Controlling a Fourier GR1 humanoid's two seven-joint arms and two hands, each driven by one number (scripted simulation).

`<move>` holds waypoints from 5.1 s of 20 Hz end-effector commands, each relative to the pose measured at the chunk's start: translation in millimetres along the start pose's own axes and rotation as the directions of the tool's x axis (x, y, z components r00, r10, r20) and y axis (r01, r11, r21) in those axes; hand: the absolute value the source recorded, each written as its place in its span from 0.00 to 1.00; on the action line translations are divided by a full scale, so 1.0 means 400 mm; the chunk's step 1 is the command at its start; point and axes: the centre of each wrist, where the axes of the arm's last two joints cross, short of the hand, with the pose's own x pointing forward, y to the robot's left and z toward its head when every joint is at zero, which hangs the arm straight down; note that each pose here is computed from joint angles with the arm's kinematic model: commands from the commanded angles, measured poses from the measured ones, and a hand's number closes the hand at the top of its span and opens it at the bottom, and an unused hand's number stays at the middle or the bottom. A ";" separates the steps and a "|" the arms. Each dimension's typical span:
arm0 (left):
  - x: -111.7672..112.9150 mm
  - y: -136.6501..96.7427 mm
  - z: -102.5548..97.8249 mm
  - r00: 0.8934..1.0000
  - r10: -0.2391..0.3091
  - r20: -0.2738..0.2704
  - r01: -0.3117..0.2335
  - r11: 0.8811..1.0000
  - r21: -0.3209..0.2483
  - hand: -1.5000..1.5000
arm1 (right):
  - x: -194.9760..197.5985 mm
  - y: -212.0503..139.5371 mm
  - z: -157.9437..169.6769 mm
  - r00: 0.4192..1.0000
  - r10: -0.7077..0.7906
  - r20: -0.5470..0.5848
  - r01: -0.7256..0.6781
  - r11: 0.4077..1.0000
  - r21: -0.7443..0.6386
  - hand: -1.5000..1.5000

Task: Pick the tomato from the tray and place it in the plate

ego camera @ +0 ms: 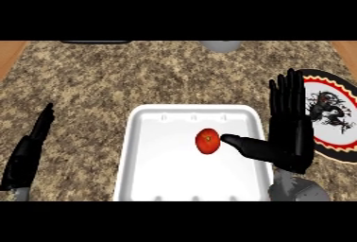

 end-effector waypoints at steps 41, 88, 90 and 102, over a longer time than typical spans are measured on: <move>-0.041 0.044 0.027 1.000 0.003 -0.010 -0.004 1.000 -0.029 0.50 | 0.014 0.011 -0.118 0.456 0.864 -0.213 -0.423 0.420 0.803 0.00; -0.033 0.018 0.040 1.000 0.017 0.020 -0.018 1.000 0.009 0.50 | 0.349 -0.714 -0.300 0.025 1.000 0.019 -0.821 0.010 0.571 1.00; -0.031 0.002 0.037 0.999 0.026 0.027 -0.026 1.000 -0.009 0.50 | 0.391 -0.754 -0.300 0.037 0.999 0.034 -0.871 0.016 0.491 1.00; -0.046 -0.008 0.050 1.000 0.009 0.019 -0.009 0.999 -0.031 0.50 | 0.556 -0.902 -0.271 0.278 0.896 0.346 -0.959 0.241 0.146 1.00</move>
